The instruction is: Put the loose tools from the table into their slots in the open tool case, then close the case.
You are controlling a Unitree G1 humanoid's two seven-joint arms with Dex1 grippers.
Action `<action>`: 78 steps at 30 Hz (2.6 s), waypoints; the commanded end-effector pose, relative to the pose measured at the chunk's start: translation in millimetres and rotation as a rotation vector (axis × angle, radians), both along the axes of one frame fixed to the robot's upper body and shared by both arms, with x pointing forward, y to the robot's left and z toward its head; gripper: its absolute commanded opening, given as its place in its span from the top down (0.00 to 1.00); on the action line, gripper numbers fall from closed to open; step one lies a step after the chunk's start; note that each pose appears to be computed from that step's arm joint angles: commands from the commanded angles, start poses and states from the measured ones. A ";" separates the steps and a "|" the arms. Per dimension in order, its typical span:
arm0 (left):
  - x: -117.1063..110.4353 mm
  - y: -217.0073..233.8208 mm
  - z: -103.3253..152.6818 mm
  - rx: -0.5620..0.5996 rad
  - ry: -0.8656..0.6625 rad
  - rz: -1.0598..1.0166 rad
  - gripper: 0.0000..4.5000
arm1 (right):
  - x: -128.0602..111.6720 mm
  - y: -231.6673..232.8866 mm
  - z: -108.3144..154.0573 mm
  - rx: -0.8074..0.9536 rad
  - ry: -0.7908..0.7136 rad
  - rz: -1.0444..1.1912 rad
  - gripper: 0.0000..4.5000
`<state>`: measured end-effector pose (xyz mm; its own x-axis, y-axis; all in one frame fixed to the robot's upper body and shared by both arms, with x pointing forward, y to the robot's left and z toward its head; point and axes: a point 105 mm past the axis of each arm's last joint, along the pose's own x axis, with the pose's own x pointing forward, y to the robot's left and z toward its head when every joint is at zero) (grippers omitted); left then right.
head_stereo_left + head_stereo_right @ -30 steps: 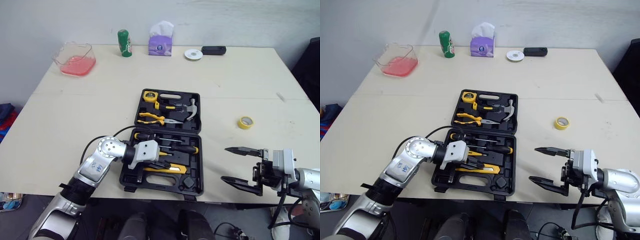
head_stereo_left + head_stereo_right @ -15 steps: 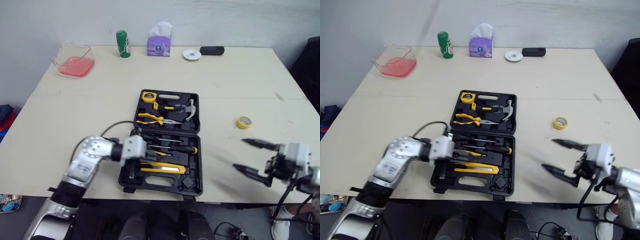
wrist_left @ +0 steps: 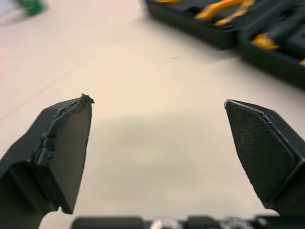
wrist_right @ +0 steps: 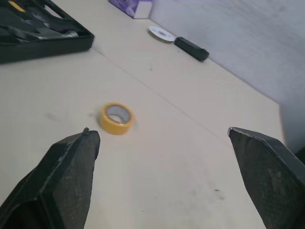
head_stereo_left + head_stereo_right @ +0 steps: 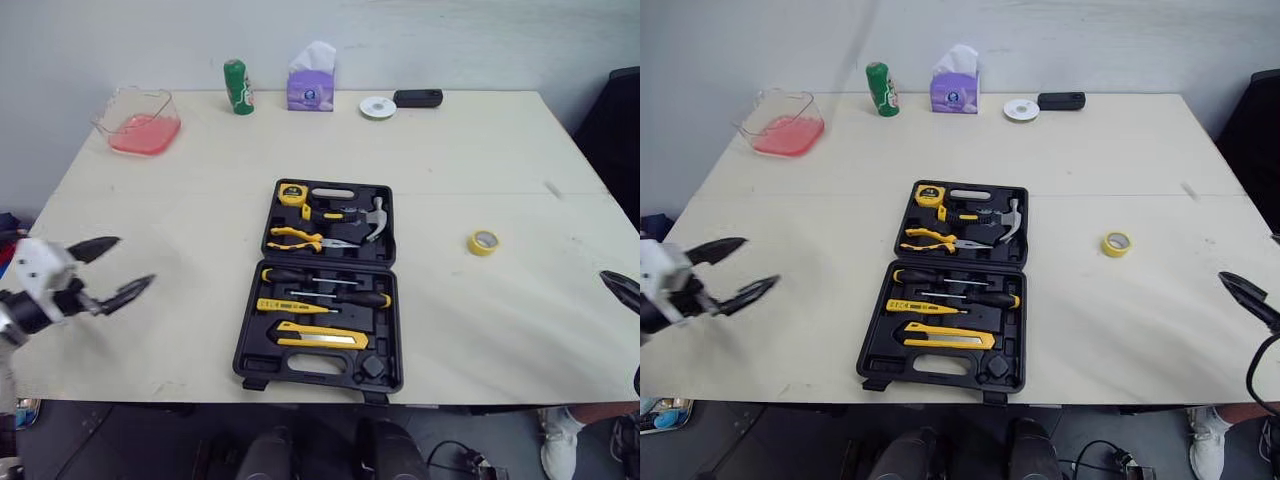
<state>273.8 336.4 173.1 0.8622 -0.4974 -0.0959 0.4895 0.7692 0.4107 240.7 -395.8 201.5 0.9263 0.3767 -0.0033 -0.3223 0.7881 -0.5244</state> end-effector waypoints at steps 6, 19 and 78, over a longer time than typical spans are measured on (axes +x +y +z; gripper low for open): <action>-32.3 51.7 -9.0 -0.045 -0.005 0.245 0.01 | 5.6 -26.4 -3.7 0.059 -0.075 -0.189 0.00; -19.0 -14.4 3.0 -0.098 0.019 0.009 0.01 | 35.7 13.2 -1.8 0.062 0.003 -0.063 0.00; -50.2 -210.6 48.0 -0.151 0.103 -0.844 0.00 | 151.2 114.6 -40.9 -0.416 0.810 0.223 0.54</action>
